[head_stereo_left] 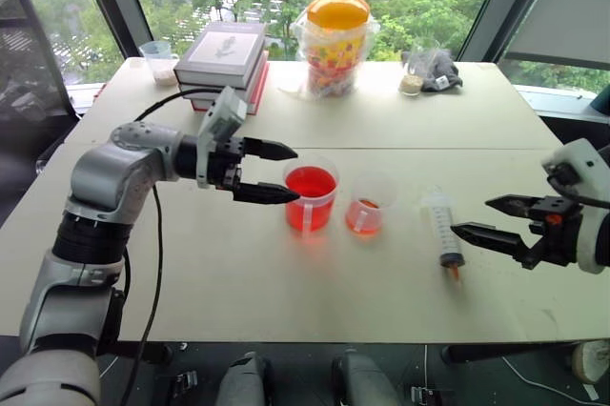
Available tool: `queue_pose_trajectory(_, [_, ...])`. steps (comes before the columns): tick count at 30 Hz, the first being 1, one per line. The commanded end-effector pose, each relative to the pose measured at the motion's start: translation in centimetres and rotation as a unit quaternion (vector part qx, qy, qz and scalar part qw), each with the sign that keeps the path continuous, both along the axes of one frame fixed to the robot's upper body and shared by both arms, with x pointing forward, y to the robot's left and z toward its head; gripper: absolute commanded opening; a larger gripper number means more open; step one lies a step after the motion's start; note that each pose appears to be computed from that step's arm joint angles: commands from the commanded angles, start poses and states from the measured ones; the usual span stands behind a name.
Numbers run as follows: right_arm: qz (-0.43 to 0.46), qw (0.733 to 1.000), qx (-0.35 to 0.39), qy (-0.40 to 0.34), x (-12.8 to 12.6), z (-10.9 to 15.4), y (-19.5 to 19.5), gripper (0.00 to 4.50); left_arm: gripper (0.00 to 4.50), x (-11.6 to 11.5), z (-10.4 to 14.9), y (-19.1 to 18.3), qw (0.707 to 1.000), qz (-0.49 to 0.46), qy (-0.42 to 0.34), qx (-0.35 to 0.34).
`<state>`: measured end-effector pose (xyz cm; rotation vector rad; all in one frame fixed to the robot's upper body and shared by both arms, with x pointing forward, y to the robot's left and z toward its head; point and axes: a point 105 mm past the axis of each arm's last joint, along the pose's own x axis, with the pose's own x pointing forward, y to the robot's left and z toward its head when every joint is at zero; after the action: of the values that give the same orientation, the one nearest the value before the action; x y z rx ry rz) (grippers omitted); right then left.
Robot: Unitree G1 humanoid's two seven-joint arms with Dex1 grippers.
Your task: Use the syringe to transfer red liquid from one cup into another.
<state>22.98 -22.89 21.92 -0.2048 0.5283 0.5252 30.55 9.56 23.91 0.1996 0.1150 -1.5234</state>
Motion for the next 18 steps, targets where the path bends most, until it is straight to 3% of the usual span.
queue_pose_trajectory(1, [0.0, 1.0, -0.005, -0.019, -0.1, 0.9, -0.09, 4.42, 4.5, -0.55, 1.39, -0.15, 1.0, -0.011, -0.019, -0.014])
queue_pose_trajectory(18, [-0.015, 1.0, -0.012, -0.017, -0.38, 0.73, -0.95, 4.42, 4.5, -0.41, 1.87, -0.61, 0.999, -0.02, -0.02, -0.029])
